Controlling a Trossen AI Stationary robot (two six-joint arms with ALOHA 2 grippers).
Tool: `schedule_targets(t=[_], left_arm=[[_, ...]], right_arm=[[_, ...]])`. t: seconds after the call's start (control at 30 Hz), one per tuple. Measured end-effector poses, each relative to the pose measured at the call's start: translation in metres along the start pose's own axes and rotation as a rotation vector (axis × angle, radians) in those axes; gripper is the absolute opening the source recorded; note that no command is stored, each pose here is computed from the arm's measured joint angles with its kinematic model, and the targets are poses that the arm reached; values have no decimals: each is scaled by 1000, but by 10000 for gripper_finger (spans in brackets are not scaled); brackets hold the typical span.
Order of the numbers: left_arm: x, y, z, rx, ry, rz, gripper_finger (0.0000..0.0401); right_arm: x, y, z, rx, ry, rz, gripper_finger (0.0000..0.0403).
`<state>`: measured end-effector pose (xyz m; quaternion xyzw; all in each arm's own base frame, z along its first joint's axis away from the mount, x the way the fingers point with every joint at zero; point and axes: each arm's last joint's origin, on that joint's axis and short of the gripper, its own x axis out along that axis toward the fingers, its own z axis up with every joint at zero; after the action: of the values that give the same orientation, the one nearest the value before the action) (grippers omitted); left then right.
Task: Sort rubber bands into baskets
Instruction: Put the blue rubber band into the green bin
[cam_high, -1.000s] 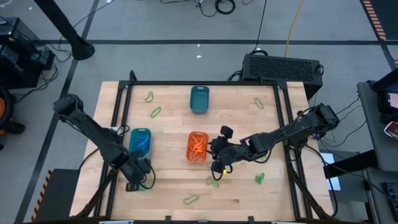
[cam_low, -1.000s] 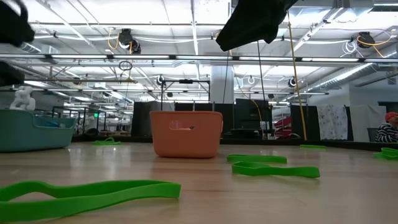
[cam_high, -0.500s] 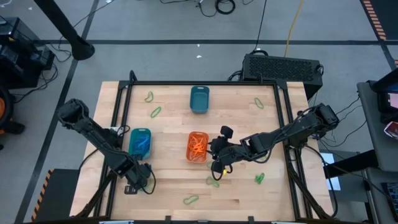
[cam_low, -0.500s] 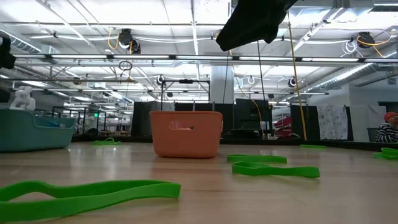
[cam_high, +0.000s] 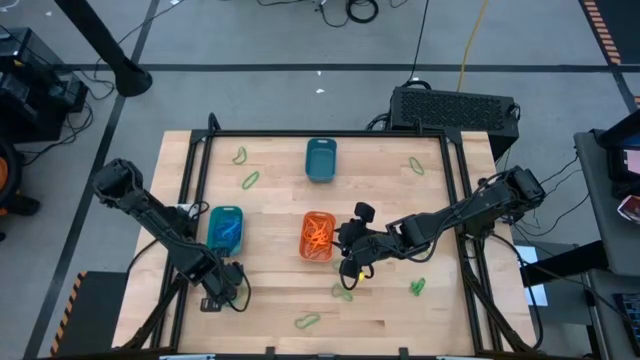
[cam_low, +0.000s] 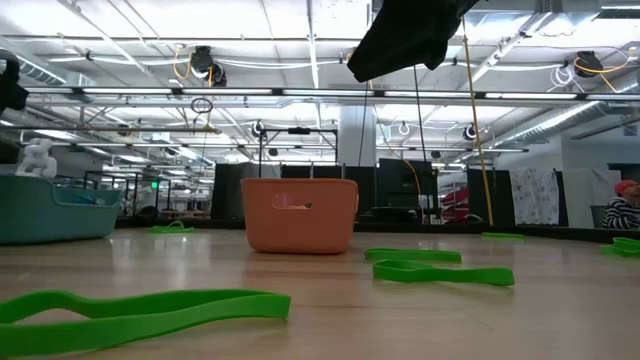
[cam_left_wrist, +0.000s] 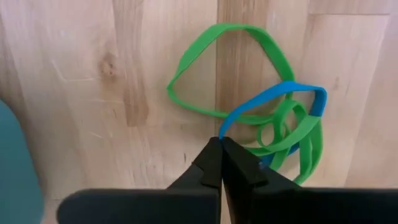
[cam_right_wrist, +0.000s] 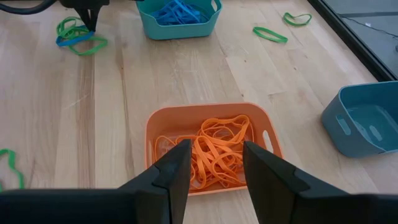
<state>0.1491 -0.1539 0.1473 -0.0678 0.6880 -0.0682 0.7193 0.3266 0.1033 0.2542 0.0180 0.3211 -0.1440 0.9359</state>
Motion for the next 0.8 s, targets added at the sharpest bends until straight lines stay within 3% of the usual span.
schedule_targets(t=[0.3, 0.5, 0.8], left_arm=[[-10, -5, 4, 19, 12, 11, 3], [-38, -21, 17, 78, -27, -9, 2], [-78, -33, 24, 68, -34, 59, 1]], right_arm=[[0, 0, 0, 0, 0, 0, 137], [0, 0, 0, 0, 0, 0, 137], [0, 0, 0, 0, 0, 0, 137]])
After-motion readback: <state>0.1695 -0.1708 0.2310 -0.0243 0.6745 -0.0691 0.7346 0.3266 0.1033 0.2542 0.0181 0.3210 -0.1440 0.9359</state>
